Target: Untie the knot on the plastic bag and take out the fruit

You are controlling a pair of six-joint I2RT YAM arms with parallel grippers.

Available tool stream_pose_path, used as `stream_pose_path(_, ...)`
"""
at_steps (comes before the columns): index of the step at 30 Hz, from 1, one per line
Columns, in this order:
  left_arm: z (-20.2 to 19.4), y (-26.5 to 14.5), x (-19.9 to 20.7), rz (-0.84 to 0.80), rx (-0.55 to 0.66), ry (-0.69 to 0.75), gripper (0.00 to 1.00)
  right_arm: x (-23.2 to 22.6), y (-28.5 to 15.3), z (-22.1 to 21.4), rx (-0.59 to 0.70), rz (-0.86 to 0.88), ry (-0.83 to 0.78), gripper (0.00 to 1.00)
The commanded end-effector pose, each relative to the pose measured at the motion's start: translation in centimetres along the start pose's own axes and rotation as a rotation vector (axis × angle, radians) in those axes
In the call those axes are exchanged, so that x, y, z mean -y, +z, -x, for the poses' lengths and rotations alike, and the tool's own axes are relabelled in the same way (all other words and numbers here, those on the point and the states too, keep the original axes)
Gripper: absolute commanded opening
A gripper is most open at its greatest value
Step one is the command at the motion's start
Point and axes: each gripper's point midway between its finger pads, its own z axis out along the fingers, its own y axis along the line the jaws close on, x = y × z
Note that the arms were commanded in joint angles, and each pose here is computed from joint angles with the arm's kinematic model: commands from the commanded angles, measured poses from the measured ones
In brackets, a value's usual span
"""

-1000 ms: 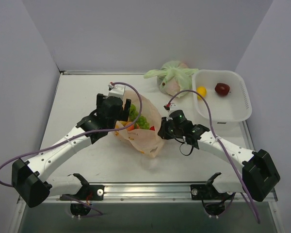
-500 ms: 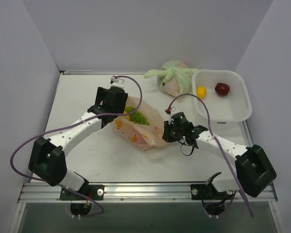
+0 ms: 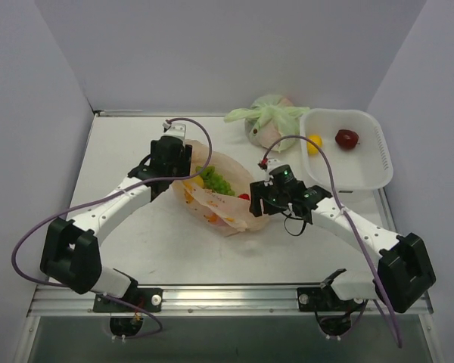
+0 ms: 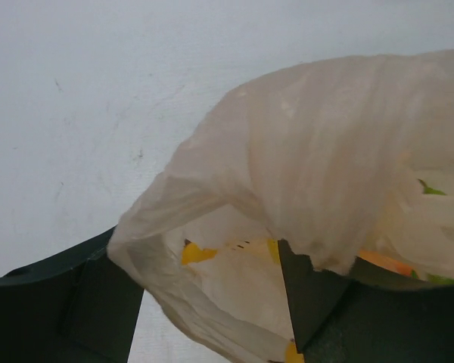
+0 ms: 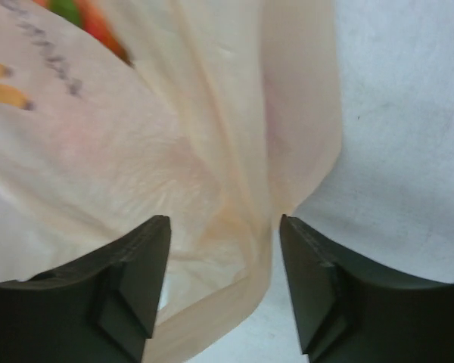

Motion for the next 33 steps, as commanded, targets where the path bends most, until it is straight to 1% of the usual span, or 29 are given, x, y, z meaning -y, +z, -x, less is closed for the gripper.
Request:
stream_pose_path(1, 3.0, -2.8, 2.6, -0.139, 0.096, -0.049, 0.74, -2.4, -4.9, 5.3, 0.129, 0.012, -0.104, 0.63)
stream_pose_path(3, 3.0, -3.8, 2.8, -0.16, 0.098, -0.055, 0.63, -3.3, -6.3, 6.7, 0.16, 0.017, -0.154, 0.66)
stream_pose_path(4, 2.7, -4.4, 3.0, -0.18, 0.099, -0.061, 0.53, -4.4, -7.3, 7.5, 0.174, 0.04, -0.184, 0.66)
stream_pose_path(6, 2.5, -4.9, 3.1, -0.197, 0.102, -0.069, 0.4, -5.8, -8.2, 8.6, 0.194, 0.083, -0.209, 0.66)
stream_pose_path(7, 2.6, -5.1, 3.2, -0.204, 0.107, -0.072, 0.3, -7.1, -8.6, 8.7, 0.195, 0.126, -0.233, 0.66)
stream_pose_path(8, 2.5, -5.5, 3.3, -0.212, 0.113, -0.073, 0.26, -8.0, -9.2, 9.7, 0.219, 0.148, -0.251, 0.66)
stream_pose_path(10, 2.9, -5.8, 3.3, -0.213, 0.126, -0.071, 0.17, -9.2, -8.5, 10.0, 0.199, 0.176, -0.278, 0.67)
stream_pose_path(11, 3.0, -6.0, 3.3, -0.215, 0.132, -0.076, 0.1, -10.5, -8.7, 10.5, 0.204, 0.21, -0.294, 0.66)
stream_pose_path(12, 3.1, -6.0, 3.3, -0.217, 0.132, -0.081, 0.07, -11.1, -7.6, 10.3, 0.172, 0.221, -0.305, 0.66)
stream_pose_path(14, 3.2, -6.2, 3.5, -0.23, 0.138, -0.086, 0.04, -12.0, -6.4, 10.6, 0.171, 0.235, -0.32, 0.66)
stream_pose_path(18, 3.2, -6.4, 3.2, -0.218, 0.149, -0.085, 0.01, -13.0, -2.0, 10.7, 0.151, 0.249, -0.321, 0.67)
stream_pose_path(21, 3.4, -6.6, 3.0, -0.209, 0.16, -0.089, 0.0, -12.5, 0.9, 10.2, 0.117, 0.226, -0.354, 0.77)
stream_pose_path(23, 3.4, -6.6, 2.9, -0.208, 0.162, -0.09, 0.0, -12.4, 2.0, 10.2, 0.104, 0.224, -0.376, 0.8)
stream_pose_path(26, 3.4, -6.6, 3.1, -0.213, 0.16, -0.09, 0.0, -11.7, 4.5, 9.2, 0.049, 0.238, -0.376, 0.83)
stream_pose_path(27, 3.4, -6.5, 3.1, -0.213, 0.158, -0.089, 0.0, -11.7, 4.9, 9.1, 0.044, 0.246, -0.376, 0.84)
stream_pose_path(29, 3.2, -6.4, 3.1, -0.212, 0.153, -0.087, 0.0, -11.6, 5.4, 8.7, 0.024, 0.269, -0.374, 0.84)
stream_pose_path(30, 3.2, -6.4, 3.0, -0.206, 0.154, -0.088, 0.0, -11.6, 5.6, 8.3, 0.012, 0.275, -0.374, 0.82)
stream_pose_path(32, 3.0, -6.2, 3.0, -0.199, 0.146, -0.088, 0.0, -12.4, 5.4, 7.4, -0.01, 0.322, -0.379, 0.75)
stream_pose_path(33, 3.0, -6.2, 2.9, -0.191, 0.146, -0.089, 0.0, -12.7, 5.1, 7.2, -0.01, 0.334, -0.381, 0.64)
